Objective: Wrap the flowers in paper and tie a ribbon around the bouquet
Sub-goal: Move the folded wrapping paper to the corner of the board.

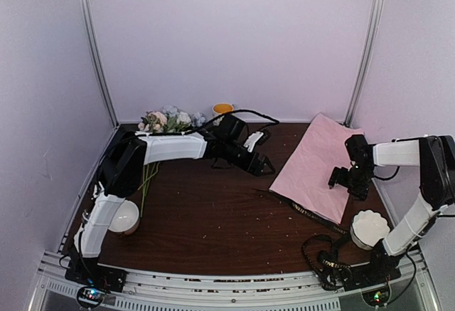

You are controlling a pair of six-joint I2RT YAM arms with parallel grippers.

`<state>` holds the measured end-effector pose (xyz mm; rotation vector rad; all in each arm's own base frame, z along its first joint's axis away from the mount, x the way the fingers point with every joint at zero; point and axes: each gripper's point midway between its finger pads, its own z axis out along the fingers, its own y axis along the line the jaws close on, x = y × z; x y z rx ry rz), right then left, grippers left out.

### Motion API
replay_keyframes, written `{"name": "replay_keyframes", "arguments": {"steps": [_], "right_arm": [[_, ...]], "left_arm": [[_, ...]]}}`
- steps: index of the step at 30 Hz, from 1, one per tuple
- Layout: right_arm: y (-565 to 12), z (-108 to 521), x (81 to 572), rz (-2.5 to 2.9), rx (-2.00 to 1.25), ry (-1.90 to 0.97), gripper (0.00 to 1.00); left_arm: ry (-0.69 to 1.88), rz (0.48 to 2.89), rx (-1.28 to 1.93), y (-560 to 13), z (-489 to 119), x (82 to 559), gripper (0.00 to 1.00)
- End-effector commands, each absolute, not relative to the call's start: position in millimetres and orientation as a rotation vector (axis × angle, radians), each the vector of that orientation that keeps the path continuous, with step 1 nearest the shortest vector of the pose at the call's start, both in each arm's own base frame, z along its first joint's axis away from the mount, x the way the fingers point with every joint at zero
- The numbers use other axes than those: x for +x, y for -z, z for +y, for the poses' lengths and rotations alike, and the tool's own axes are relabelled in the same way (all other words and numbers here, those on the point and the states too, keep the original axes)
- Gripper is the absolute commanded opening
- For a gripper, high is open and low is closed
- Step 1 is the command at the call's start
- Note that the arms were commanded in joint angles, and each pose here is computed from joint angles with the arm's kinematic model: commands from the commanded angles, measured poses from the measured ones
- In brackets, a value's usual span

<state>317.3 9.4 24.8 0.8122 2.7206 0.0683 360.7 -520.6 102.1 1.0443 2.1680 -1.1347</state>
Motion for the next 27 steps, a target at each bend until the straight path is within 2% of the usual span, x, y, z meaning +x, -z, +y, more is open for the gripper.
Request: {"name": "replay_keyframes", "arguments": {"steps": [1, 8, 13, 18, 20, 24, 26, 27], "right_arm": [[-19, 21, 319, 2.740, 0.767, -0.131, 0.99], [-25, 33, 325, 2.761, 0.686, -0.209, 0.99], [-30, 66, 334, 2.722, 0.639, -0.428, 0.92], [-32, 99, 347, 2.743, 0.550, -0.492, 0.89], [-30, 110, 349, 2.754, 0.518, -0.510, 0.87], [-36, 125, 350, 2.745, 0.464, -0.546, 0.85], [-44, 126, 350, 2.725, 0.446, -0.553, 0.84], [-52, 126, 351, 2.702, 0.434, -0.561, 0.82]], "left_arm": [[1.262, 2.236, 1.051, -95, -532, 351, 0.81], [1.214, 2.428, 1.020, -50, -538, 361, 0.78], [1.262, 2.523, 1.013, -25, -534, 344, 0.70], [1.349, 2.524, 1.031, -21, -538, 335, 0.61], [1.344, 2.489, 1.044, -29, -538, 336, 0.48], [1.298, 2.391, 1.020, -57, -529, 344, 0.12], [1.287, 2.346, 0.966, -72, -521, 352, 0.02], [1.295, 2.321, 0.937, -81, -517, 356, 0.00]]}}
